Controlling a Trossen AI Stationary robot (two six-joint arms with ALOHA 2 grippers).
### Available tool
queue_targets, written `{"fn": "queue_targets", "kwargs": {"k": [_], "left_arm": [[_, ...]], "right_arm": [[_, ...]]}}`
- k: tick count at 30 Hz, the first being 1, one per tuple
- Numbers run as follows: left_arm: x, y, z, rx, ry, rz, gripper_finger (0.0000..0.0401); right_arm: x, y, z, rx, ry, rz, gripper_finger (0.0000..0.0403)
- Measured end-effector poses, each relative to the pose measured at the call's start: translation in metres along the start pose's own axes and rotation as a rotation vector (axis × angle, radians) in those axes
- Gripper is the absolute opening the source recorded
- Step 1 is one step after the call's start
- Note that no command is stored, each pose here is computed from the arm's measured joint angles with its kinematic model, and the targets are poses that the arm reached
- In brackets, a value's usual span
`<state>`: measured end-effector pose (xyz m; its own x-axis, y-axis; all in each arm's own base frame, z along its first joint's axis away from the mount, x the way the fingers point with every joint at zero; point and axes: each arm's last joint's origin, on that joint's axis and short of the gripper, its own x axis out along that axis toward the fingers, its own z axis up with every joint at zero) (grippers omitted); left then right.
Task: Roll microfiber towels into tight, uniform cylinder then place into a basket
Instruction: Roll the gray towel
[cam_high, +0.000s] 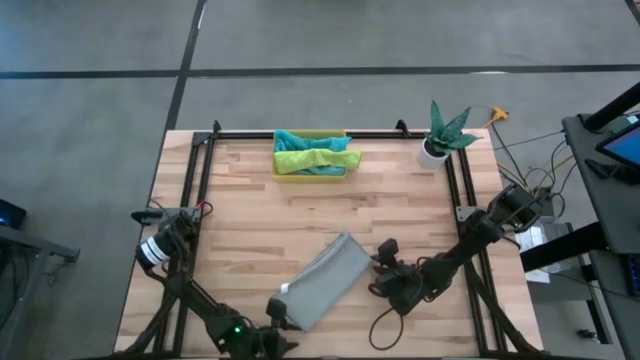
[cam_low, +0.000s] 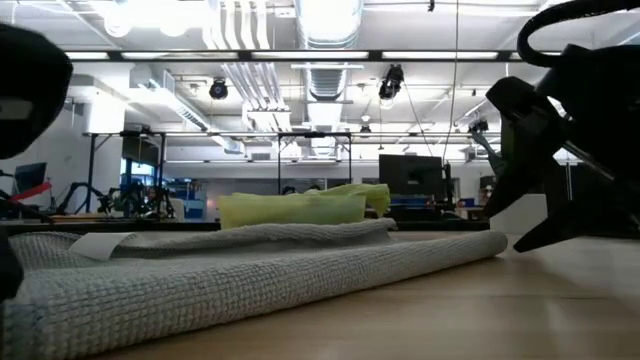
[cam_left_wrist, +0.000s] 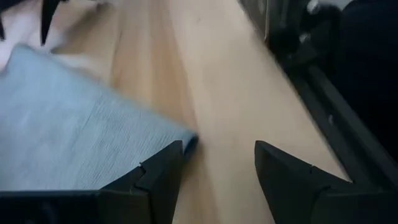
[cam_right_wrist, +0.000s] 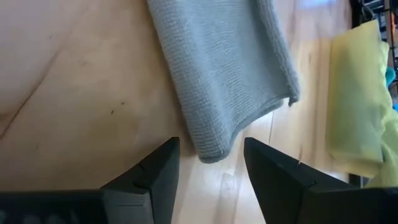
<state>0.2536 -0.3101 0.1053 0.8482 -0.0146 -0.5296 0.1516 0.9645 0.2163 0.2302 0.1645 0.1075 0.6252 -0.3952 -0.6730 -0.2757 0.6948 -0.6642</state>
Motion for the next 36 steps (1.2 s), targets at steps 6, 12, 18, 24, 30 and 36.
{"fn": "queue_targets", "kwargs": {"k": [6,12,18,24,30,36], "left_arm": [[0.016,-0.008,0.01,0.034,-0.016,0.01,0.0187],[0.017,-0.005,0.014,0.043,-0.001,0.015,0.0187],[0.017,-0.001,0.011,0.074,0.026,0.057,0.0187],[0.017,0.003,0.007,0.103,0.056,0.109,0.0187],[0.021,0.009,0.006,0.11,0.072,0.144,0.0187],[0.023,0.013,0.006,0.097,0.08,0.161,0.0187]], "right_arm": [[0.002,0.0,-0.001,0.005,0.007,0.059,0.0157],[0.004,-0.002,-0.001,0.006,0.01,0.066,0.0127],[0.009,-0.007,-0.001,0.03,0.025,0.057,0.0119],[0.012,-0.01,0.0,0.053,0.021,0.052,0.0118],[0.013,-0.011,0.0,0.055,0.023,0.051,0.0118],[0.016,-0.014,-0.002,0.064,0.037,0.047,0.0118]]}}
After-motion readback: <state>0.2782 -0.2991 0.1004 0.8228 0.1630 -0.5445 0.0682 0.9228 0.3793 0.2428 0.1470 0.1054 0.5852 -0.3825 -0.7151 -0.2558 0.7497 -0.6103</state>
